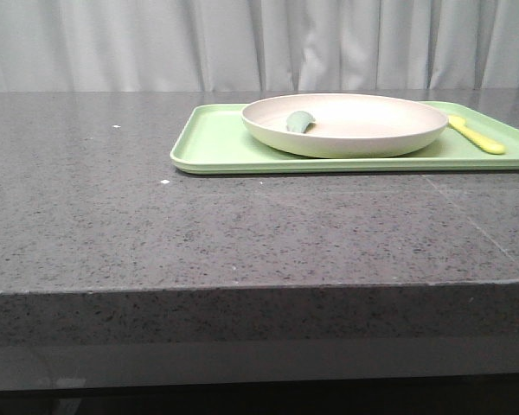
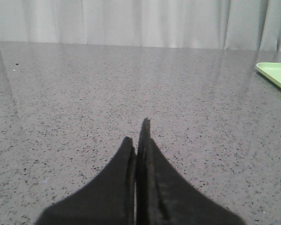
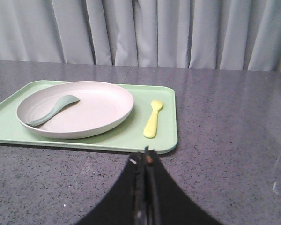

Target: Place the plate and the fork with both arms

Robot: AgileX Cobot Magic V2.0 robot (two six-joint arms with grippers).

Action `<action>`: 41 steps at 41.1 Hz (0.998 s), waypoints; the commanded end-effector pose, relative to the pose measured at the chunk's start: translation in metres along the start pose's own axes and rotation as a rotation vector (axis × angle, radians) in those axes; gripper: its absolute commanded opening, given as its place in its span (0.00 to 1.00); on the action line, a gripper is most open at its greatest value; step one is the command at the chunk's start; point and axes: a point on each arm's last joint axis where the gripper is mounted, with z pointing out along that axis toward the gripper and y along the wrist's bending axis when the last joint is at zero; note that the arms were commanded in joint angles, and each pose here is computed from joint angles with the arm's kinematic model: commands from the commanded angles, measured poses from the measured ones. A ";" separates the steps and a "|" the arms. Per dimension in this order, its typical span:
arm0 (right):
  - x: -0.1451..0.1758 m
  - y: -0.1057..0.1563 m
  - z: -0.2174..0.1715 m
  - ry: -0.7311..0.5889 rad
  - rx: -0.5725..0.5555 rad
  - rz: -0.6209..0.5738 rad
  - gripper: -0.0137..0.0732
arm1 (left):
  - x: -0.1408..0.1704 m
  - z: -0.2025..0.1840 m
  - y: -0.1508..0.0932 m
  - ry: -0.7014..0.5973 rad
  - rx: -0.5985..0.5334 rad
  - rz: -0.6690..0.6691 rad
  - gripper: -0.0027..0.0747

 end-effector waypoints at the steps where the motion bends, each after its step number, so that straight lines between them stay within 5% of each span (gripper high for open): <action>1: -0.016 0.001 -0.002 -0.102 -0.003 -0.010 0.08 | -0.008 -0.002 0.000 -0.102 -0.004 -0.008 0.01; 26: -0.015 0.000 -0.001 -0.104 0.006 -0.036 0.08 | -0.008 -0.002 0.000 -0.102 -0.004 -0.008 0.01; 41: 0.058 -0.005 0.011 -0.050 0.046 0.033 0.08 | -0.008 -0.002 0.000 -0.102 -0.004 -0.008 0.01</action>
